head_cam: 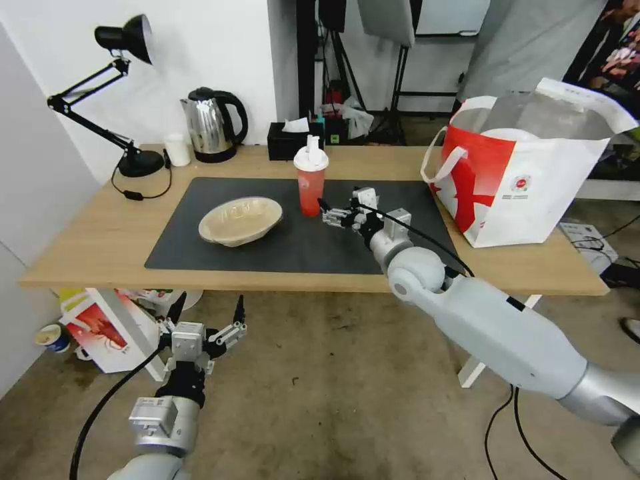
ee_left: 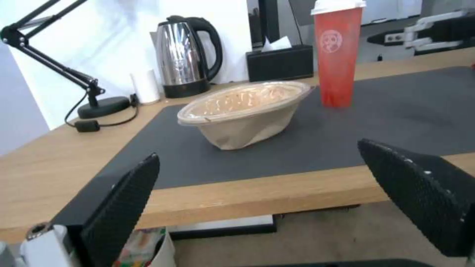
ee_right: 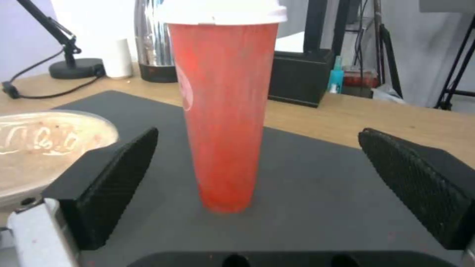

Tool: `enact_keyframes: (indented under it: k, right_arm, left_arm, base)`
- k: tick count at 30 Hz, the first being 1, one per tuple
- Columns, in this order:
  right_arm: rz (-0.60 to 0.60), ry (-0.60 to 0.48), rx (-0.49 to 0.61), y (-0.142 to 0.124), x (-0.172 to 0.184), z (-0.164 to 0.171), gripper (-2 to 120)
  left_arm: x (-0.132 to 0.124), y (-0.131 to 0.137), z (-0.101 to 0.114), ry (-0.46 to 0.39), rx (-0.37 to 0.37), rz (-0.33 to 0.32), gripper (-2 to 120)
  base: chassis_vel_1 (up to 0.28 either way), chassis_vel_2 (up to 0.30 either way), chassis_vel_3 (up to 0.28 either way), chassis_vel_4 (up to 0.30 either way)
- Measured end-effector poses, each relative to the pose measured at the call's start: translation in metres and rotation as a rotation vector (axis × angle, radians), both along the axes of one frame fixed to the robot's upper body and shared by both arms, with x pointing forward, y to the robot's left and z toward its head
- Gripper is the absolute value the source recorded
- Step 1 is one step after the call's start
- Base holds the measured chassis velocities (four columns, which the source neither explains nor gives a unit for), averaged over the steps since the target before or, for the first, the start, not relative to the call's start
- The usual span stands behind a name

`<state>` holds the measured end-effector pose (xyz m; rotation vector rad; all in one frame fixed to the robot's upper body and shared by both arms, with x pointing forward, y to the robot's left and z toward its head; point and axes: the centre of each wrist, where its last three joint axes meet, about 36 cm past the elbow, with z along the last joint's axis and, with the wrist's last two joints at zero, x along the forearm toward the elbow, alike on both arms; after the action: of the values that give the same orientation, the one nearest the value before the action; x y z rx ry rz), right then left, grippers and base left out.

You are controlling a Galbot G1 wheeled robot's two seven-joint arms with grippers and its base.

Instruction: Pick up the trash from the table and place it into the takeout bag.

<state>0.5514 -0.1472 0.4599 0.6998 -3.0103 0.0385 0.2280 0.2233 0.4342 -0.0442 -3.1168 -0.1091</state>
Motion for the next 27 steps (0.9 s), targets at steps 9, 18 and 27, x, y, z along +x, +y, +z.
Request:
enact_keyframes:
  k: [9, 18, 27]
  right_arm:
    - [-0.001, 0.01, -0.013, 0.016, 0.021, -0.007, 100]
    - [-0.008, 0.009, -0.022, 0.025, 0.038, -0.01, 100]
    - [-0.012, 0.014, -0.021, 0.036, 0.051, -0.014, 100]
  left_arm:
    - [0.0, 0.0, 0.0, 0.0, 0.0, 0.0, 100]
    - [0.0, 0.0, 0.0, 0.0, 0.0, 0.0, 100]
    - [0.0, 0.0, 0.0, 0.0, 0.0, 0.0, 100]
  base:
    - [0.0, 0.0, 0.0, 0.0]
    - [0.0, 0.0, 0.0, 0.0]
    - [0.0, 0.0, 0.0, 0.0]
